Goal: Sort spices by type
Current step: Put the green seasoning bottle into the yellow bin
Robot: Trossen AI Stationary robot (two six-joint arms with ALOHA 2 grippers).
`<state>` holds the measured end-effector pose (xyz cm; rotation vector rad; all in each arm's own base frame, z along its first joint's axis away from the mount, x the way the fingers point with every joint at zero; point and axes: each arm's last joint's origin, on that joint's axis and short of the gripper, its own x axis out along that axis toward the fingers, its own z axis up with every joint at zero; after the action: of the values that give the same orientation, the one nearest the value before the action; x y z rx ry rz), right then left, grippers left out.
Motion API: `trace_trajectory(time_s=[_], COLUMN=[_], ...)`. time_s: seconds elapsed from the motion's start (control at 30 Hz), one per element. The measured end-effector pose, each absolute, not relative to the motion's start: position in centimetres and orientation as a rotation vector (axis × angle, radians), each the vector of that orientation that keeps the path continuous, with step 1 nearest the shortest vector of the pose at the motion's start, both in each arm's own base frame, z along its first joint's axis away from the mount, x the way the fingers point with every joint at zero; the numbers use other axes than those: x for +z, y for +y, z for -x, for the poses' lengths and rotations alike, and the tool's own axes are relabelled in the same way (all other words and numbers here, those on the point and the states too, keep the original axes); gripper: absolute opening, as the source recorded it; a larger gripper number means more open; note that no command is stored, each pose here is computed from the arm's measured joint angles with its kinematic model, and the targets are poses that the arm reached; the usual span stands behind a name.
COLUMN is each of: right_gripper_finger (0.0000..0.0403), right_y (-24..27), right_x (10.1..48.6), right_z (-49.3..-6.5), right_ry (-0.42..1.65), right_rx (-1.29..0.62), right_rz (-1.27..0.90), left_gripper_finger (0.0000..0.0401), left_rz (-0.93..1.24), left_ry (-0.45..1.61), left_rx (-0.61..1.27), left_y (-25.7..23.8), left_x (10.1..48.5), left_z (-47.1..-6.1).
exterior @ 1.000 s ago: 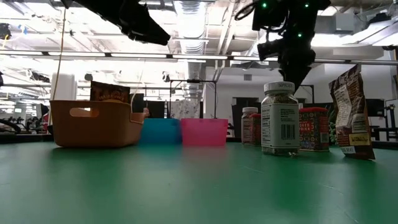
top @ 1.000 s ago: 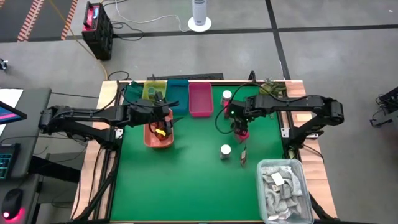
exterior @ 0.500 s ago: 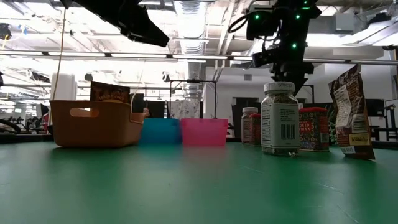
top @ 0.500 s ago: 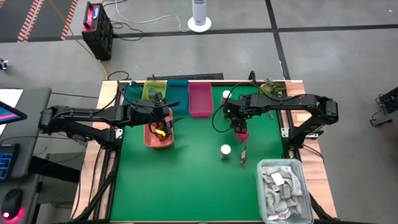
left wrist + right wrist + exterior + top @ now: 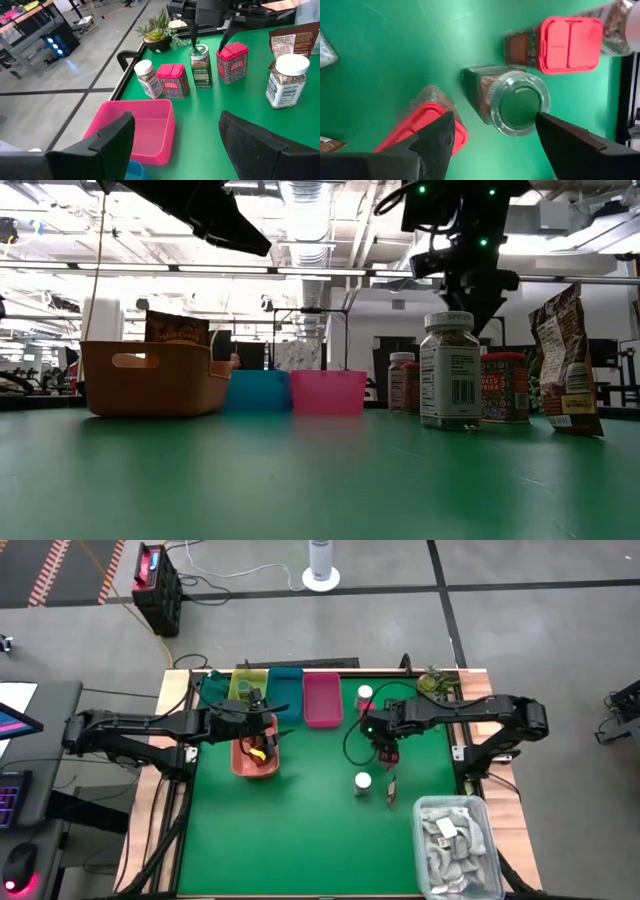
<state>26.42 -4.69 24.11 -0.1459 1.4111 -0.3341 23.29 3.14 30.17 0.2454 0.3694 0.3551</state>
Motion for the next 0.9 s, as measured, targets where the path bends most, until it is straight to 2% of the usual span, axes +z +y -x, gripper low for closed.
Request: trace_trajectory(time_s=[0.17,0.43,0.9], right_gripper_finger=[0.0306,0.0306,0.0306], right_y=[-5.8,-8.1,-8.7], right_x=[24.2,23.8,20.5], right_z=[-25.7,-25.6,-27.8], right_ry=[1.464,1.454,1.512], right_rx=[-0.367,-0.318,-0.220], right_rz=[0.099,-0.010,0.041], left_gripper_finger=[0.0277,0.0277,0.0277], left_rz=[-0.244,-0.245,-0.248], left_ry=[0.369,0.369,0.389], left_rx=[0.355,0.355,0.352], left_y=[3.1,3.1,3.1], left_x=[30.2,30.2,30.0], left_z=[-23.3,-23.3,-23.2])
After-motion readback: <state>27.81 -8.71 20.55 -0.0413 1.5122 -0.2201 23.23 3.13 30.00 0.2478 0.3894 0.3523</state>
